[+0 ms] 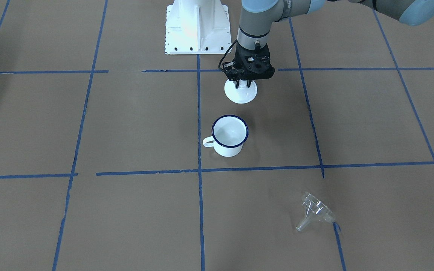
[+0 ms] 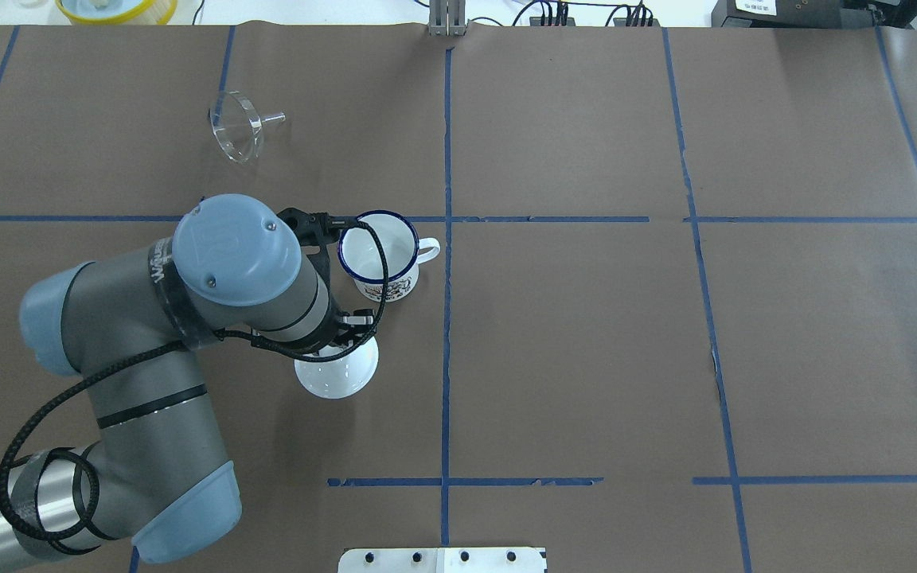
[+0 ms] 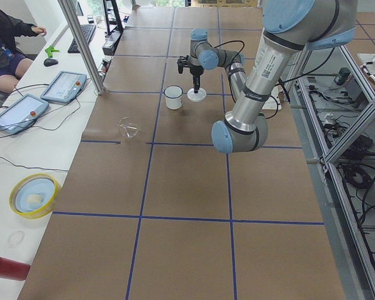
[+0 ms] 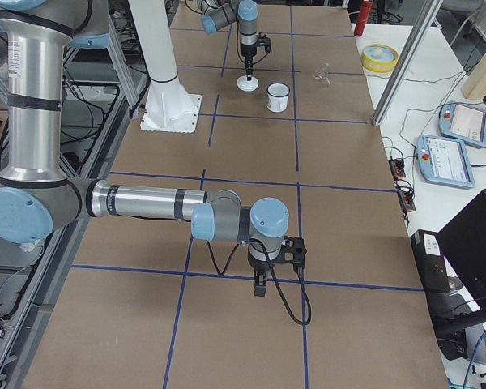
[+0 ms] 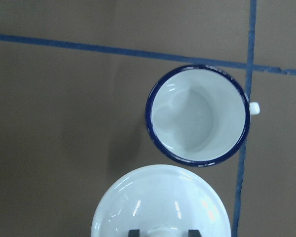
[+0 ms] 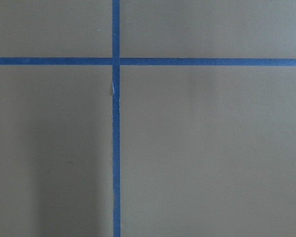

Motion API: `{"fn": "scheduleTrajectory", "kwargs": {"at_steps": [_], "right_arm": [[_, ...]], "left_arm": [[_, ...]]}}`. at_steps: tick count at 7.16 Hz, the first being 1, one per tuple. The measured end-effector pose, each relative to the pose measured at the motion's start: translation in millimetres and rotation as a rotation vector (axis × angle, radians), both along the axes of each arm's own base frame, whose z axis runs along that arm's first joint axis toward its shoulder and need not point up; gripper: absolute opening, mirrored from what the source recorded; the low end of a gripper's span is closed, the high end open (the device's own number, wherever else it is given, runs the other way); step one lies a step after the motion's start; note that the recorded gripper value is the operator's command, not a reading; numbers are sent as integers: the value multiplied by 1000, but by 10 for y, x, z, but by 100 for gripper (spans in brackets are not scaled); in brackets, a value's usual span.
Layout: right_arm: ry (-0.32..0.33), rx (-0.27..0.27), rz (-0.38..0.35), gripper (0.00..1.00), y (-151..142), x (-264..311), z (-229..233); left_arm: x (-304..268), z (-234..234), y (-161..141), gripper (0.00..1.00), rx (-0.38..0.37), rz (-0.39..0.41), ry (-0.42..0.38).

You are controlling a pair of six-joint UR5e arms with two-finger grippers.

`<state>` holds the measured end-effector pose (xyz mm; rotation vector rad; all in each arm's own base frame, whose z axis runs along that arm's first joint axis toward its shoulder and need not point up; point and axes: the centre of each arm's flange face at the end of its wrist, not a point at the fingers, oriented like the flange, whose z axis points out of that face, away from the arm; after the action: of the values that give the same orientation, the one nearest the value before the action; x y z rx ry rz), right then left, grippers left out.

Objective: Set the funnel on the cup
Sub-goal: 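Lift the lid off the mug and set it down nearer the robot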

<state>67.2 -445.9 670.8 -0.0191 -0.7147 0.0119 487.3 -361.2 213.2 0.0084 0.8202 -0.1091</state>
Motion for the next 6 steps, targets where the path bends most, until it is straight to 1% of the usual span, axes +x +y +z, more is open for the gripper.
{"fn": "scheduleTrajectory", "kwargs": {"at_steps": [2,6], "right_arm": [[0,0,0,100,0,0,0],[0,0,0,100,0,0,0]], "left_arm": [[188,253,115,0,9,-1,-19],[298,471,146,0,9,3,-41]]}}
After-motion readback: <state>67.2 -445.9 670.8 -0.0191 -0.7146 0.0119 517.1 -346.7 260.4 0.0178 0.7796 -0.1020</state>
